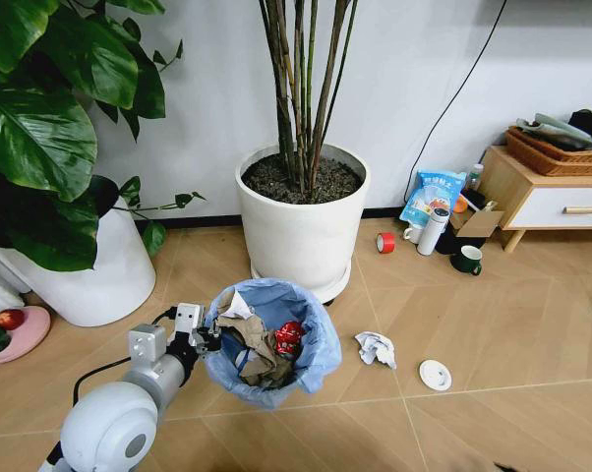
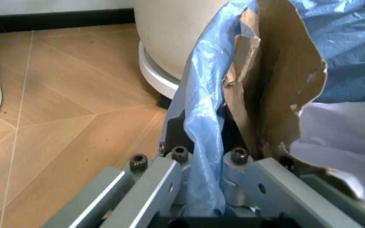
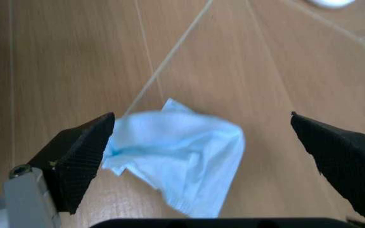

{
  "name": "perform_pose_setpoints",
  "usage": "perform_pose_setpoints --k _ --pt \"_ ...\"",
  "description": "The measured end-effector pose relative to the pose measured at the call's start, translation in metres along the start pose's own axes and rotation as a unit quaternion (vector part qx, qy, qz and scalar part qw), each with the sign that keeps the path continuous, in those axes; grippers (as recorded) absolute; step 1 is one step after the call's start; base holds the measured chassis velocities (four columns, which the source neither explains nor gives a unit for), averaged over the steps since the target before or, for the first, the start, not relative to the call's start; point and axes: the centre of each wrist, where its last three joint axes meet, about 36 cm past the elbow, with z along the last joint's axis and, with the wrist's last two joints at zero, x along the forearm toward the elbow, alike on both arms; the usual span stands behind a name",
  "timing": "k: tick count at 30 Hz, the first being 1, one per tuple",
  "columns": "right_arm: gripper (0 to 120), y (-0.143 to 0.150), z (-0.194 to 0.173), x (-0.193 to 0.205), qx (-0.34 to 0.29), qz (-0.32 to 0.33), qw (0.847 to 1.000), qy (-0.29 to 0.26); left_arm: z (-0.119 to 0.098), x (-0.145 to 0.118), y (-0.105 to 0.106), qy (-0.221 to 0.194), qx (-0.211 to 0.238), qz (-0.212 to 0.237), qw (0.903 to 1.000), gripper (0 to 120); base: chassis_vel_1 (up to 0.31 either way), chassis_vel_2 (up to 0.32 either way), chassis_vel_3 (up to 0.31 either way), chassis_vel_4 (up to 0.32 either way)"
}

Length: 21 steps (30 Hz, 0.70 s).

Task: Pick up the trash bin and place the garbage on the floor into it.

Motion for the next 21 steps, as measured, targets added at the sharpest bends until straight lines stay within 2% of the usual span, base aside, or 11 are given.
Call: perform_pose_setpoints --k 7,21 --pt "100 0.016 0.018 -0.018 -0.033 0.026 0.999 -0.002 -0.002 0.002 -0.001 -0.001 -0.002 0.002 1.0 0 0.0 0.0 0.0 0.0" --pt "100 0.014 0.035 -0.044 -0.046 0.042 0.998 0.003 -0.003 0.001 -0.002 -0.002 -0.002 0.005 1.0 0 0.0 0.0 0.0 0.0"
